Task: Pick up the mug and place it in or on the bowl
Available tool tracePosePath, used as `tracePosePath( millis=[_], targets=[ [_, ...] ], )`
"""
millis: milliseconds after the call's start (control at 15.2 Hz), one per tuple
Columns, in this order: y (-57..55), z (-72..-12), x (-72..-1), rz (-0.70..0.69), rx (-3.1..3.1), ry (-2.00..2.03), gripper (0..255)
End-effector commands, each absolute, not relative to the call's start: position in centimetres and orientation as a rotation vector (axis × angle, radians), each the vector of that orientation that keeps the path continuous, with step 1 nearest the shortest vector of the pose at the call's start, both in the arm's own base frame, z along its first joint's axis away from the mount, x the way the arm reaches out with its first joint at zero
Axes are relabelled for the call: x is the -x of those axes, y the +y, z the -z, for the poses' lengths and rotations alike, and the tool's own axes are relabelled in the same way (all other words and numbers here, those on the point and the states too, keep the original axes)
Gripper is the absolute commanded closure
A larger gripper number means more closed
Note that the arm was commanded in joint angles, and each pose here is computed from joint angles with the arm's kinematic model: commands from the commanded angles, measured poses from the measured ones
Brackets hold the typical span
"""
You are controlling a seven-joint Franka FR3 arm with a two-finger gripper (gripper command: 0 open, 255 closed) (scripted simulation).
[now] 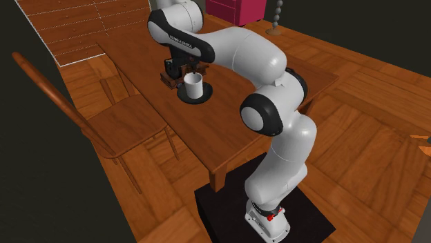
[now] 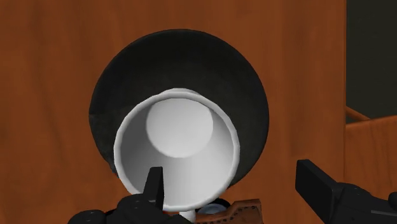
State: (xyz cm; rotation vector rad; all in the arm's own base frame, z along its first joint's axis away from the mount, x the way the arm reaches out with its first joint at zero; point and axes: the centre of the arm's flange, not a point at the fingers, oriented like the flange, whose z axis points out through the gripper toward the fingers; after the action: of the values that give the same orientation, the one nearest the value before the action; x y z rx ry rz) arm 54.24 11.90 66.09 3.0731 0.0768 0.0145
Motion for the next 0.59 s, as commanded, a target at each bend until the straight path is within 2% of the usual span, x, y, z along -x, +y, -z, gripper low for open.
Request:
tracePosePath(
  millis=[0,528],
  targets=[
    [12.0,-68.4,-54.2,-0.013,-3.073,0.077,0],
    [12.1,-69.4,-54.2,-0.013,-3.073,0.077,0]
  ],
)
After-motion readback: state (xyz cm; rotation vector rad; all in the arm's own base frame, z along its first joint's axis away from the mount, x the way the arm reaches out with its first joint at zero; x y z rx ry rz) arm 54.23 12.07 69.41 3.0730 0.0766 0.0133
